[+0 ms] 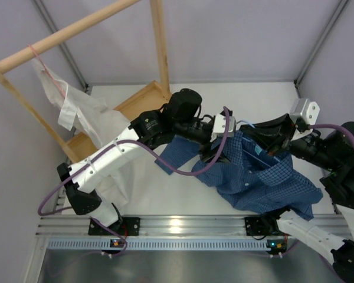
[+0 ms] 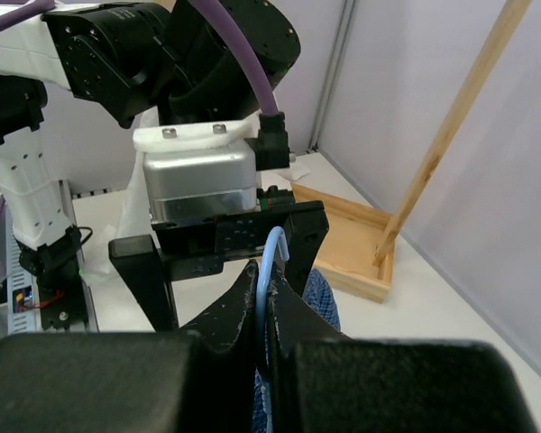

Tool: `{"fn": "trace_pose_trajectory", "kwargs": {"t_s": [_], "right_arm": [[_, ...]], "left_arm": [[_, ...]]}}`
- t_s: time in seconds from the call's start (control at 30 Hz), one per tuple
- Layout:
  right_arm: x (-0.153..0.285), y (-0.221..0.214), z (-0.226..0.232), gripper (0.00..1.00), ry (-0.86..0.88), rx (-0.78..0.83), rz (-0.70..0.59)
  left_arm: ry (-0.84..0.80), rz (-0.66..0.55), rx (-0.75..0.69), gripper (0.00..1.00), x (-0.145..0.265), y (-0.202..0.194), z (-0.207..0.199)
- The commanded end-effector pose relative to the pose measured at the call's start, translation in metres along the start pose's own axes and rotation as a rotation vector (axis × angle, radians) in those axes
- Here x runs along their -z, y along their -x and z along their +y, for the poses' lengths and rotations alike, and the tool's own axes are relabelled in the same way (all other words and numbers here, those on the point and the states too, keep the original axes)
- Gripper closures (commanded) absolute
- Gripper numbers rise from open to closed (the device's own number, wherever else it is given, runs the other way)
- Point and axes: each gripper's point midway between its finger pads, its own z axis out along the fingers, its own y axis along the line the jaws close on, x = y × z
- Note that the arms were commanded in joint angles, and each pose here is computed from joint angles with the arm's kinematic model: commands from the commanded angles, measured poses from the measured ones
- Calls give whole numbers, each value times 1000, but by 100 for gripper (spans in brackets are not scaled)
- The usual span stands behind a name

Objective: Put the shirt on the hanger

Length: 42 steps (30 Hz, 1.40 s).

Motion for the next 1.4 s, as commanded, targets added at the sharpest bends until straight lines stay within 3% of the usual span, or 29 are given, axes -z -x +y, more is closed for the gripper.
{"fn": "trace_pose_trajectory", "kwargs": {"t_s": [0.0, 0.07, 0.2, 0.43, 0.73, 0.87, 1.07, 1.2, 1.37], "right_arm": [[5, 20, 5, 100, 21, 53, -60], [5, 14, -1, 100, -16, 48, -47], [10, 17, -4, 100, -55, 58, -77], [8, 11, -5, 100, -56, 50, -58], [2, 6, 16, 100, 87, 48, -54], [5, 11, 17, 100, 81, 52, -66], [7, 23, 22, 100, 101, 58, -116], [9, 28, 28, 100, 129, 54, -141], [9, 33, 31, 100, 142, 44, -185]], "left_arm": [[28, 25, -19, 30, 7, -3, 3], [74, 39, -20, 39, 13, -5, 9], [163, 74, -7, 41, 24, -14, 23], [283, 72, -9, 28, 52, -9, 42], [141, -102, -46, 22, 46, 37, 27], [23, -120, -31, 22, 33, 34, 15], [-170, -164, -13, 33, 26, 32, -15], [-182, -157, 25, 50, 17, 30, -8], [-197, -160, 38, 53, 13, 31, -7]]}}
